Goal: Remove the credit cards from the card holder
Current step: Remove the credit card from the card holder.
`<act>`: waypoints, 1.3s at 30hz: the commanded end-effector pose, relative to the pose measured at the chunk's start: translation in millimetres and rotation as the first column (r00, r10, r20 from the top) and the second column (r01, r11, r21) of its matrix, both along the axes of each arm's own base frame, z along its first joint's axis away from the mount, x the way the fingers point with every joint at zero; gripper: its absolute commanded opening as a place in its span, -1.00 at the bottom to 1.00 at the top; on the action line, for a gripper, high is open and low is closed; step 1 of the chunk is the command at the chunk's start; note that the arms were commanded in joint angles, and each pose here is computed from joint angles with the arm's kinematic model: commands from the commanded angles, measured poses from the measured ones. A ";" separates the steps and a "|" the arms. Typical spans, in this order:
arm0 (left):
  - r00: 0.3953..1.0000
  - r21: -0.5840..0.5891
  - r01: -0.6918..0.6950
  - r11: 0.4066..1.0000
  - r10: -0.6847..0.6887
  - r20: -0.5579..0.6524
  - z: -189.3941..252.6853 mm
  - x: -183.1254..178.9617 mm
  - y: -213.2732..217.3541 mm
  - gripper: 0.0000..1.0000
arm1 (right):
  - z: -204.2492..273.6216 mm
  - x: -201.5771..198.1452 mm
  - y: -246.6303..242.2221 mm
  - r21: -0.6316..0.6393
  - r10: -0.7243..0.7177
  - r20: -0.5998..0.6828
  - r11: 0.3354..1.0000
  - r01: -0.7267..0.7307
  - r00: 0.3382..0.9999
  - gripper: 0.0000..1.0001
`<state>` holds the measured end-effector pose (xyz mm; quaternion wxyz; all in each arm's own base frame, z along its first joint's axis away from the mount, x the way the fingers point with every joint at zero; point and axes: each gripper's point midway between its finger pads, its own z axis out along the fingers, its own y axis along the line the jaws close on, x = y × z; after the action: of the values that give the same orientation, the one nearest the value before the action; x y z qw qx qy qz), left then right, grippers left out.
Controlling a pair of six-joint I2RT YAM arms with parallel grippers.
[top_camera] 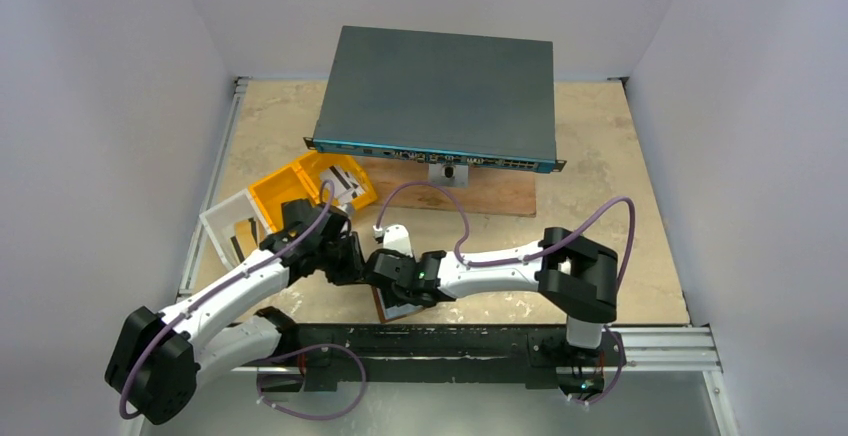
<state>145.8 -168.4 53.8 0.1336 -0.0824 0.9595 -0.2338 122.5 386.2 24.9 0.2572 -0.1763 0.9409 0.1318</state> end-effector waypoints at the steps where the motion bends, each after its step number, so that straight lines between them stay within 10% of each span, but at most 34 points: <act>1: 0.998 -0.046 0.059 0.997 -0.058 0.019 3.3 2.2 -9.7 -0.62 | -34.0 -18.7 -13.6 -0.023 -0.023 -0.117 1.000 0.020 0.993 -0.26; 18: 0.985 -0.091 0.173 0.981 -0.175 -0.008 0.3 -0.4 -39.5 -0.83 | -22.4 -11.5 -9.7 0.172 -0.059 -0.183 0.981 0.091 0.981 -1.00; 39: 0.980 -0.024 0.189 0.982 -0.190 -0.060 -26.2 2.1 -52.9 -1.00 | 26.9 12.2 -27.6 0.498 -0.132 -0.227 0.836 0.232 0.965 -1.00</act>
<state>136.9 -214.7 23.7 0.0588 -0.0041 0.9665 -0.2499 131.2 344.5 28.0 0.2104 -0.0110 0.9256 0.3144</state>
